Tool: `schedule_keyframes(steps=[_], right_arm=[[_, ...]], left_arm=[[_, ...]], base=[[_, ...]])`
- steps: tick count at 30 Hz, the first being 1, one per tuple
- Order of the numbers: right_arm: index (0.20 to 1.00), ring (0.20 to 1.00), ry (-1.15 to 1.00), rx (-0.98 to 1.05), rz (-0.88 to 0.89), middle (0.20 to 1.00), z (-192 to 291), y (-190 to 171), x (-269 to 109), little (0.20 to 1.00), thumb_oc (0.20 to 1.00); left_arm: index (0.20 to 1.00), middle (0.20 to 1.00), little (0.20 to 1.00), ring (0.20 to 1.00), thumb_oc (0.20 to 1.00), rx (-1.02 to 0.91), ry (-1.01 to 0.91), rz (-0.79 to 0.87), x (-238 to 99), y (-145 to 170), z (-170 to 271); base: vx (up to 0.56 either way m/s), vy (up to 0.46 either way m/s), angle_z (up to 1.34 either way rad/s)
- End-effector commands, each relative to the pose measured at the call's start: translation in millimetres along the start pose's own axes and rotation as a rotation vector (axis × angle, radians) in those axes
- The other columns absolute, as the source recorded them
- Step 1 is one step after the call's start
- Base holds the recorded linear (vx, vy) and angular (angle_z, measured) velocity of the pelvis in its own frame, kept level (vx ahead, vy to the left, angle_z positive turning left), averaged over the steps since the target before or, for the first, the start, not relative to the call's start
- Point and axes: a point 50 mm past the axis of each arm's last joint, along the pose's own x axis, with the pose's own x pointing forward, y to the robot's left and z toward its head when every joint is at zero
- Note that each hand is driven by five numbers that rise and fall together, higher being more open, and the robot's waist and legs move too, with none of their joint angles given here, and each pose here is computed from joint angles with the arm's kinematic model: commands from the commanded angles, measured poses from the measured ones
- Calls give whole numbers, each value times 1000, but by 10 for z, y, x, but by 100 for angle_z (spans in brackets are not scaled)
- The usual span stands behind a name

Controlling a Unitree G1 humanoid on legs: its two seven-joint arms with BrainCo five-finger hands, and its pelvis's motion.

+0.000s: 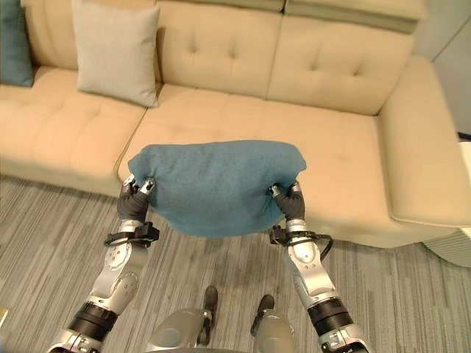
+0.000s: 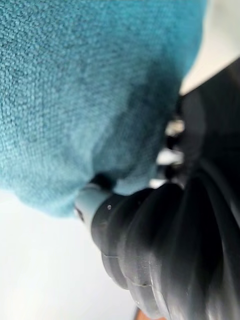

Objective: Pick up all the scattered cushions and arrange them neatly on the sofa.

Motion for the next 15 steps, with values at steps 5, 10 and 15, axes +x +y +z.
schedule_keyframes(steps=[5,10,15], right_arm=[[200,200,-230,49,162,200,443,289,108,200,200],[200,200,-218,74,115,200,425,195,109,200,200],[200,200,-228,74,102,200,449,174,120,200,200]], left_arm=[[200,200,200,200,200,-53,-130,-311,-1,-633,231],[200,200,200,200,200,-94,-93,-327,-11,-711,166],[200,200,200,200,200,-72,-81,-340,1,-755,151]], base=[[230,-173,33],[144,-157,71],[135,-14,19]])
